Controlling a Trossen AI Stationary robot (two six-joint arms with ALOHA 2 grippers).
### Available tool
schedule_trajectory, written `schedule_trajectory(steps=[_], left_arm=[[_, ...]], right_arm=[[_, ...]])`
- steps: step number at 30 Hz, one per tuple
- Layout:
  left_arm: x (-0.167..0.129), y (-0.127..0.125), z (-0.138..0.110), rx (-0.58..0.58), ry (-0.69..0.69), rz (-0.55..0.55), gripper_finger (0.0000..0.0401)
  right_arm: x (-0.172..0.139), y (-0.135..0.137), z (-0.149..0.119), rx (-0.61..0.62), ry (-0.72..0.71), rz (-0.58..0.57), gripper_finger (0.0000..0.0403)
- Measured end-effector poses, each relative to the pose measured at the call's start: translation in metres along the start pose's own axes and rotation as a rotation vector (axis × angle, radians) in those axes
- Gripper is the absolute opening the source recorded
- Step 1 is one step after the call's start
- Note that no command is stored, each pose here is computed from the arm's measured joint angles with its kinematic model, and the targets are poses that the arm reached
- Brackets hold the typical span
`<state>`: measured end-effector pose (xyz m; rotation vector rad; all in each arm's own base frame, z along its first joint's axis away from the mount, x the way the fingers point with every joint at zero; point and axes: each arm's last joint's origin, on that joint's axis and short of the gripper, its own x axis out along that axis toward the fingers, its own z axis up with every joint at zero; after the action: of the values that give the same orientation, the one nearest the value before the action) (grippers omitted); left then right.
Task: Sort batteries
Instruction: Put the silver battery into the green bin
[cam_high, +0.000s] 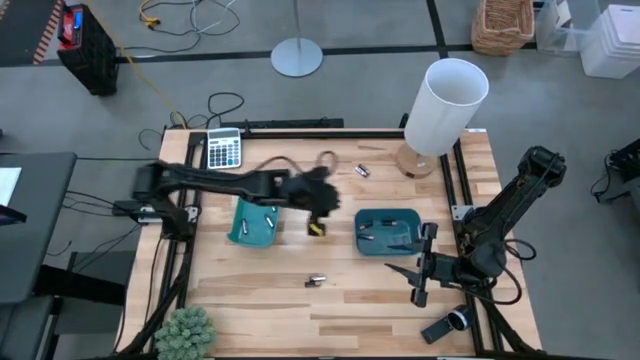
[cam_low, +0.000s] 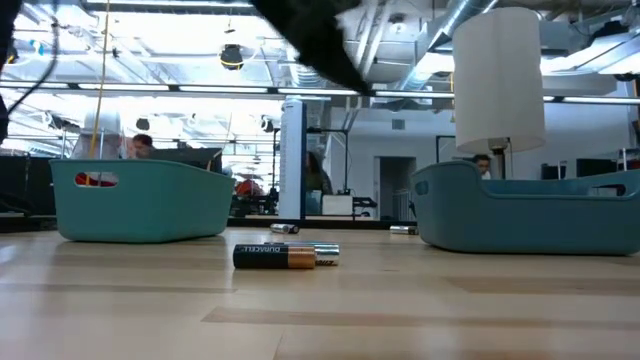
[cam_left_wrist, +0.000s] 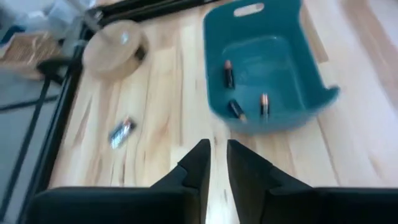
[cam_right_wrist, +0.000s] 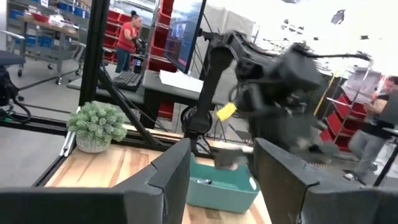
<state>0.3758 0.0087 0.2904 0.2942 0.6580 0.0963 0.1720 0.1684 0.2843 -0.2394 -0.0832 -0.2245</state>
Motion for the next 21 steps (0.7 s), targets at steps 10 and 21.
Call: schedule_trajectory(steps=[10,21], left_arm=[[-0.071,0.013,-0.074,-0.259,-0.081,0.285,0.0034],[-0.090,0.015,-0.080,-0.309,-0.124,0.248,0.0068]], right_arm=[[0.031,-0.021,-0.016,0.092,0.072,-0.167,0.0191],[0.090,-0.057,-0.041,0.202,0.132,-0.295,0.0191]])
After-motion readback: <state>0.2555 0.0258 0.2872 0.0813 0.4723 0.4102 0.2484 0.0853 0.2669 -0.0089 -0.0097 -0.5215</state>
